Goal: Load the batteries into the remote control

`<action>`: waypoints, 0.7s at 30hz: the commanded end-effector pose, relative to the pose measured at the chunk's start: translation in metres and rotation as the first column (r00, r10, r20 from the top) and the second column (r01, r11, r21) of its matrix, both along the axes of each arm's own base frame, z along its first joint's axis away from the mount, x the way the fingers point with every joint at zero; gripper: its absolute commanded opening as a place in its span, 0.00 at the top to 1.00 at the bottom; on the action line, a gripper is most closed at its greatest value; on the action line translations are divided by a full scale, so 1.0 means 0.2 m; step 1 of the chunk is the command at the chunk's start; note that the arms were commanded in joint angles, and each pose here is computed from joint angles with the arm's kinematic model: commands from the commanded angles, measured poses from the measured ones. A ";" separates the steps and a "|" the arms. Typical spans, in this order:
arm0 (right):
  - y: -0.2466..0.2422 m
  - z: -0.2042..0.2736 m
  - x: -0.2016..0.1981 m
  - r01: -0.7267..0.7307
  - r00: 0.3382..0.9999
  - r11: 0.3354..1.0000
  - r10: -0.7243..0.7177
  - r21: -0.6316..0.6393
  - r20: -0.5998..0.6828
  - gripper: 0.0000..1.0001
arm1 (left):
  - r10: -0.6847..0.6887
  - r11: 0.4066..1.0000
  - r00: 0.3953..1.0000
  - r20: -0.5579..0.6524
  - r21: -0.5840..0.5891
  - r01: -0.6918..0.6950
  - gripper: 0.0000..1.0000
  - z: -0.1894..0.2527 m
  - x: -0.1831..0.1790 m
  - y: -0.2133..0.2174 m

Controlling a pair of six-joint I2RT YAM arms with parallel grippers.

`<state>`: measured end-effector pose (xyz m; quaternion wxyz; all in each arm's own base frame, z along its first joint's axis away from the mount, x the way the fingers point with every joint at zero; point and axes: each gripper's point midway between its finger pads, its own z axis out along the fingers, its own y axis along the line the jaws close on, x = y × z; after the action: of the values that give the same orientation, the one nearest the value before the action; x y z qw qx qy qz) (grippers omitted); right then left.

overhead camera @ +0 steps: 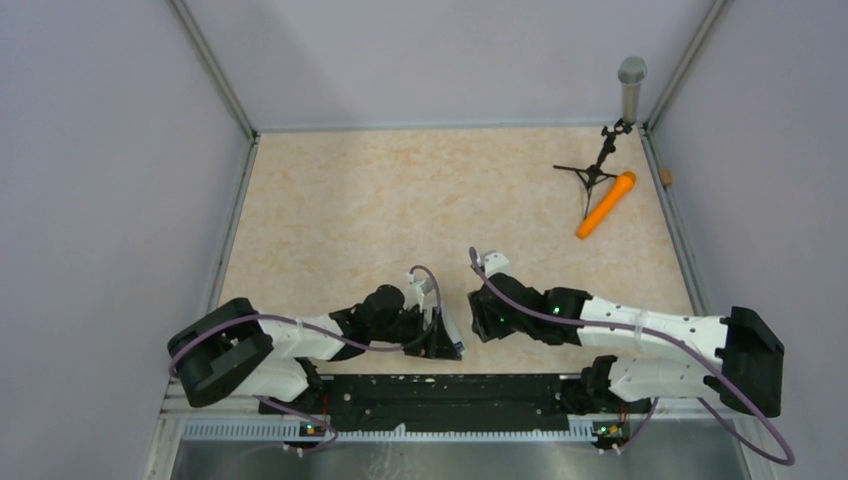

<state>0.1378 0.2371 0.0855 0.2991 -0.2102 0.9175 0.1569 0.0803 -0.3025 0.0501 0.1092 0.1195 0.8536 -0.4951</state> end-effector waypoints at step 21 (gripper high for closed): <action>0.01 0.03 -0.15 -0.163 0.986 0.986 0.161 -0.028 -0.045 0.76 | 0.112 0.986 0.971 0.214 0.098 -0.135 0.16 0.12 0.14 0.13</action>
<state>0.1104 0.2230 0.0754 0.2601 -0.2450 0.9221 0.1483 0.0930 -0.2910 0.0690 0.1691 0.1247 0.8572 -0.4702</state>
